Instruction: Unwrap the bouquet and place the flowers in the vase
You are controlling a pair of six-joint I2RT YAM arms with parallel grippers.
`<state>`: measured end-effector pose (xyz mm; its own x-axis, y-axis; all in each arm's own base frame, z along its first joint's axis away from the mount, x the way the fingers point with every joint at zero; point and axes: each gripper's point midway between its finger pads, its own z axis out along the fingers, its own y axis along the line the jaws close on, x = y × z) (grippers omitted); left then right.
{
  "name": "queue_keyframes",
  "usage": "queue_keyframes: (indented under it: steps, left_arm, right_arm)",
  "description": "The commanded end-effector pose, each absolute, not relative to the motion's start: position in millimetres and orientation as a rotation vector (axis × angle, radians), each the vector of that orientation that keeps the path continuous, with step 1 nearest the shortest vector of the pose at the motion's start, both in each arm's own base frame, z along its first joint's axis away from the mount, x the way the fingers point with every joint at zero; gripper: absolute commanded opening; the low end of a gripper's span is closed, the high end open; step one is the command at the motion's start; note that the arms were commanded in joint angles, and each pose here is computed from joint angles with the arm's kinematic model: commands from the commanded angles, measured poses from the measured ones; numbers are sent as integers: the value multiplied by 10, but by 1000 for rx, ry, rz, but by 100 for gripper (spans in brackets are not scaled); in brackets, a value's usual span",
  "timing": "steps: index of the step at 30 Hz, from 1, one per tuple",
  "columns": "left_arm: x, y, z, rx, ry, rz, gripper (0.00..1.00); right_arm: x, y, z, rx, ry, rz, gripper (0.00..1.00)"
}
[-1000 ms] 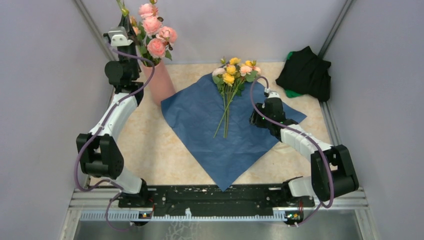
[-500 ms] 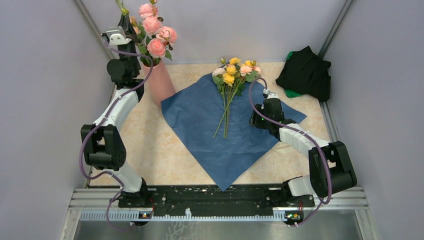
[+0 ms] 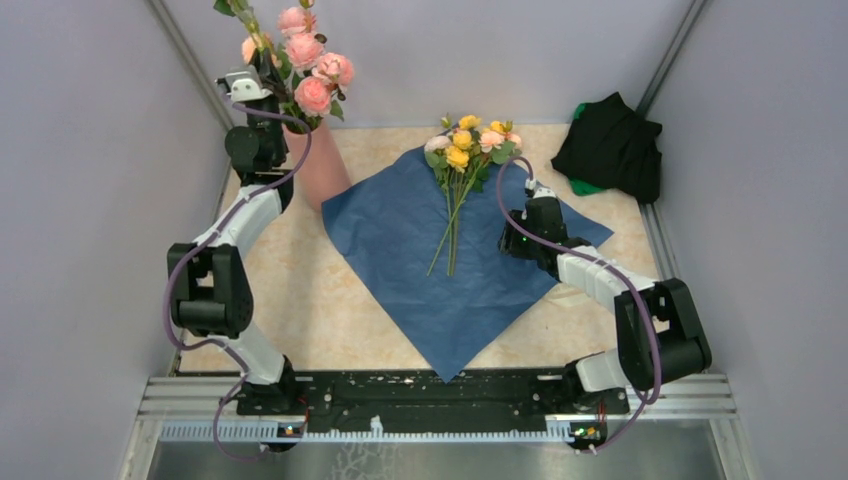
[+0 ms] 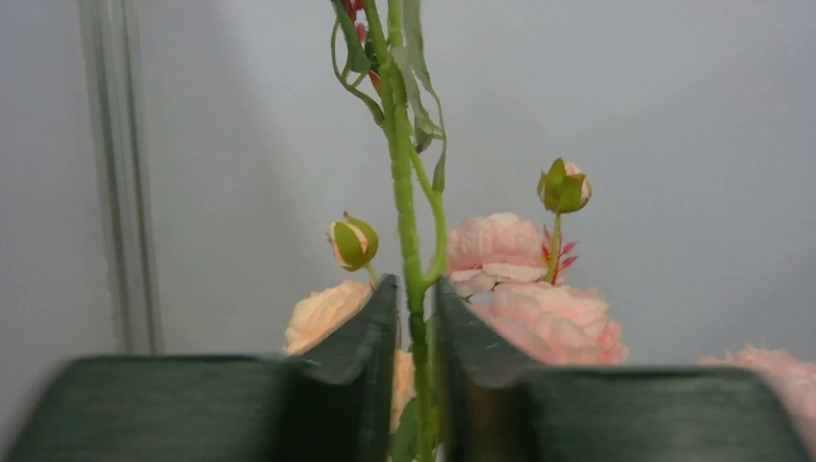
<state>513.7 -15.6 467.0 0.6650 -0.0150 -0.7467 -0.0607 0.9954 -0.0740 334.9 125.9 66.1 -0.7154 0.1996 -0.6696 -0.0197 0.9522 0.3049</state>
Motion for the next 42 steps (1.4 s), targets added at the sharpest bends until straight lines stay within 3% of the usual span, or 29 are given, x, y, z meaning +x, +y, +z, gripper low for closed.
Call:
queue_keyframes:
  steps: [1,3,7,29,42]
  left_arm:
    - [4927,-71,4915,-132,789,23,43]
    - [4950,-58,4909,-144,811,21,77]
    - [4945,-90,4942,-132,817,11,96]
    - [4351,319,5049,-311,783,127,92]
    - [3678,93,5574,-260,654,-100,91]
  right_arm:
    - [3448,1306,751,103,2300,389,46]
    - [3446,1312,750,101,2301,393,46]
    - [3446,1314,745,100,2302,393,46]
    - [3426,1360,726,91,2310,423,46]
    - [3427,1351,745,94,2302,419,46]
